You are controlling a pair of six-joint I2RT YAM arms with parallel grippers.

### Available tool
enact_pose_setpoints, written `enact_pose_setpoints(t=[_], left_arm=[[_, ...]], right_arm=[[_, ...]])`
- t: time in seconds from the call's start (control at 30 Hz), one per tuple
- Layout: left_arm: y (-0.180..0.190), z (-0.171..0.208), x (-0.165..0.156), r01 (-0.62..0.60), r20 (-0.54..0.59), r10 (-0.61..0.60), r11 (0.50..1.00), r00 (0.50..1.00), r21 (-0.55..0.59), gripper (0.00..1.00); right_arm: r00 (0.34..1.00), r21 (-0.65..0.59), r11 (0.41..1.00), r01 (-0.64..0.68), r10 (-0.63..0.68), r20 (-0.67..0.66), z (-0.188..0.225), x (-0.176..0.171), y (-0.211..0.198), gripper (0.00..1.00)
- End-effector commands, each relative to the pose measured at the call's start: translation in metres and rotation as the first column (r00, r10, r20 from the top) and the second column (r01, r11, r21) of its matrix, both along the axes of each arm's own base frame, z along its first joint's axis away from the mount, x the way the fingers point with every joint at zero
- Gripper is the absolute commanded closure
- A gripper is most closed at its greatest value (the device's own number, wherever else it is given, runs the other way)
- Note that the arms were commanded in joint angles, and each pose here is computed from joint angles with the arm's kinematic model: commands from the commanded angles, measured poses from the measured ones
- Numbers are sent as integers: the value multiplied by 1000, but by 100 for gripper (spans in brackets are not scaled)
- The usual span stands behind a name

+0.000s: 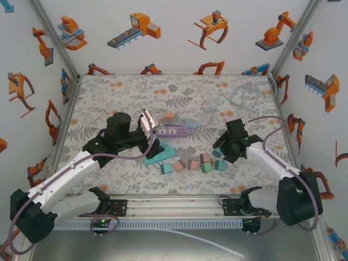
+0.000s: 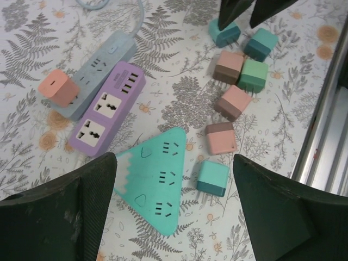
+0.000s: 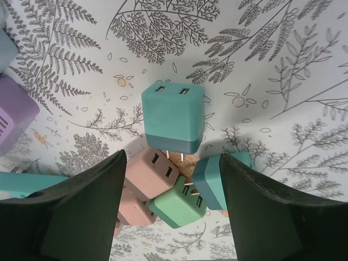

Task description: Pull the plug off the socket

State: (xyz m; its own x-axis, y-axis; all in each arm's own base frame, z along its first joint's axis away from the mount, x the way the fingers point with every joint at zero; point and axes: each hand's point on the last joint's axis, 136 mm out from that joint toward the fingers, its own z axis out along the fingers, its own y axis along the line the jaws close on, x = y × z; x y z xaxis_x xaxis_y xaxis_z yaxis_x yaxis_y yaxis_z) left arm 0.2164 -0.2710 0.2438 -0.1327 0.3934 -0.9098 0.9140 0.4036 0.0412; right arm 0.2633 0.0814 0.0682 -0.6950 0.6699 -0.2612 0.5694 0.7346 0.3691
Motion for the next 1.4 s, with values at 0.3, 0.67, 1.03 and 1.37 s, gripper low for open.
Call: enact_pose_setpoints(t=[0.3, 0.67, 1.03, 1.37], left_arm=[[20, -4, 89, -491, -199, 474, 870, 858, -44, 16], [69, -57, 183, -804, -602, 656, 593, 456, 36, 23], [59, -106, 224, -752, -532, 700, 639, 478, 165, 27], [43, -126, 235, -689, -572, 628, 710, 528, 144, 34]], right_arm=[[716, -383, 838, -389, 537, 446, 167, 80, 67, 45], [54, -772, 275, -573, 953, 300, 205, 126, 208, 60], [-385, -775, -212, -596, 922, 43, 125, 141, 273, 33], [-459, -684, -285, -671, 885, 81, 67, 166, 299, 32]])
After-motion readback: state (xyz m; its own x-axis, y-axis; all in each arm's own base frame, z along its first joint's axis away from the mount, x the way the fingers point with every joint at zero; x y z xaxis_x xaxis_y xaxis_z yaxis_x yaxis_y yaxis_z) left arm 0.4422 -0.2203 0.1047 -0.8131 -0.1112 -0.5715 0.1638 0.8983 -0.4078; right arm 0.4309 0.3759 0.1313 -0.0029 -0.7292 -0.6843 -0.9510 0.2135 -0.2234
